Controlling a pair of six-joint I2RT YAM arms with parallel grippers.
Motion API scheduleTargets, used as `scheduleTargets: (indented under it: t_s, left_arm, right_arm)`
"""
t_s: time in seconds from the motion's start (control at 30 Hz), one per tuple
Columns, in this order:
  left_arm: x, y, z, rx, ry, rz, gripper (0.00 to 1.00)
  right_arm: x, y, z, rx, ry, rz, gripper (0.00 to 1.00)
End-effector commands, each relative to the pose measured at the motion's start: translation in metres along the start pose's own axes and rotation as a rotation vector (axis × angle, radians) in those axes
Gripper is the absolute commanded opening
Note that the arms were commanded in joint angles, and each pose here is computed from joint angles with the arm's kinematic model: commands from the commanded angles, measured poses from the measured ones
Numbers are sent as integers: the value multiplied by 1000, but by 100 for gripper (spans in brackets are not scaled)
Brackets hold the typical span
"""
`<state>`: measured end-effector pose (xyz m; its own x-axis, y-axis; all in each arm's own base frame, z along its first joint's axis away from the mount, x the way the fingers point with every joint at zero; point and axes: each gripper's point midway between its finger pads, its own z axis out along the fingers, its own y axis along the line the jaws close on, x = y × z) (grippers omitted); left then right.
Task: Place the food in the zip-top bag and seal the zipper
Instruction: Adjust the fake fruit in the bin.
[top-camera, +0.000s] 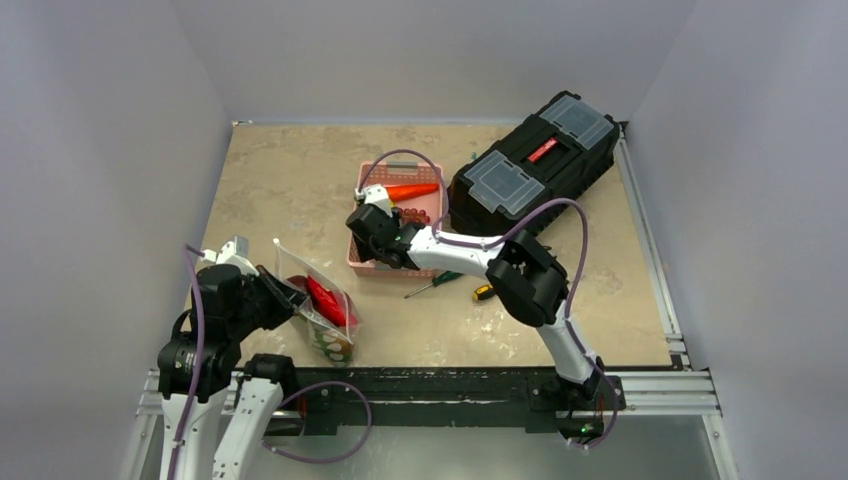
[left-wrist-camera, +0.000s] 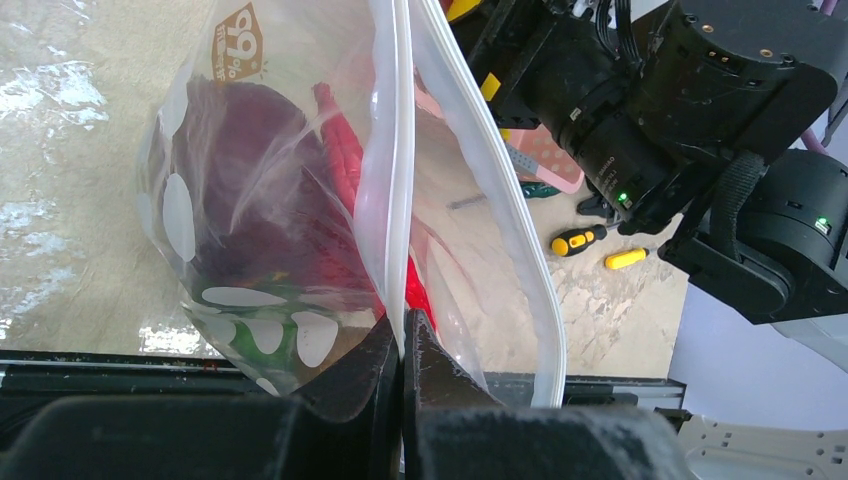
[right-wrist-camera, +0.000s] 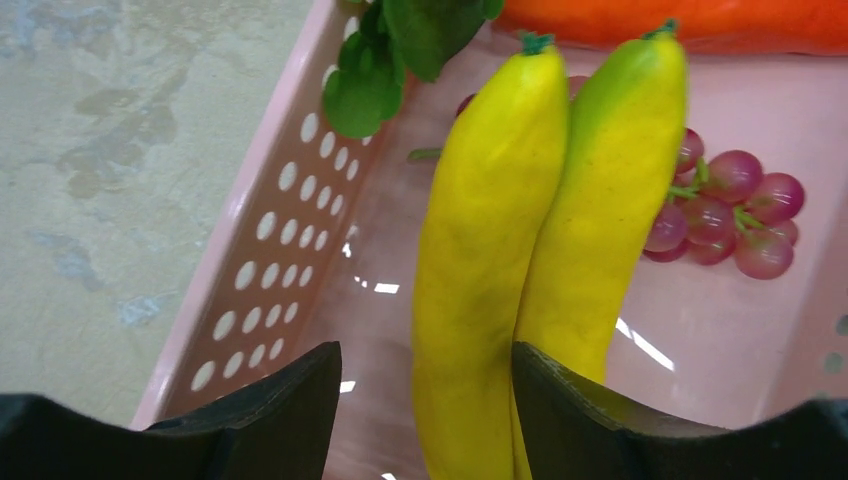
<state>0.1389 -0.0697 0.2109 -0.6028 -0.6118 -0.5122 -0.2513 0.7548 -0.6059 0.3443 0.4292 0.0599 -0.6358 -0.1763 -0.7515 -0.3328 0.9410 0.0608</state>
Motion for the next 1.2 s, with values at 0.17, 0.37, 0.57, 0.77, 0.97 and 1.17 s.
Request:
scheduleTargets:
  t_s: [0.17,0.37,0.57,0.77,0.97,1.17]
  left_arm:
    - [-2,-4,-1,20,-10,22,0]
    - [-2,-4,-2,21,-11,19,0]
    - [-2,-4,-3,22,-11,16,0]
    - [-2,-5,-3,22,-10,16,0]
    - [-2,-4,-5,20,-12,17,0]
    - [-1,-3,-4,18,-11,17,0]
  right_arm:
    - [1,-30,6,240,-55,-176,59]
    - [-6,-45,5,359,-111,-254,38]
    - [-25,-33,-9,257,-161,-242,16]
    - [-54,6,-36,-90,-175,-99,6]
    - [-80,15,-50,-569,-49,187,6]
    - [-66,26,-57,-940,141,355,10]
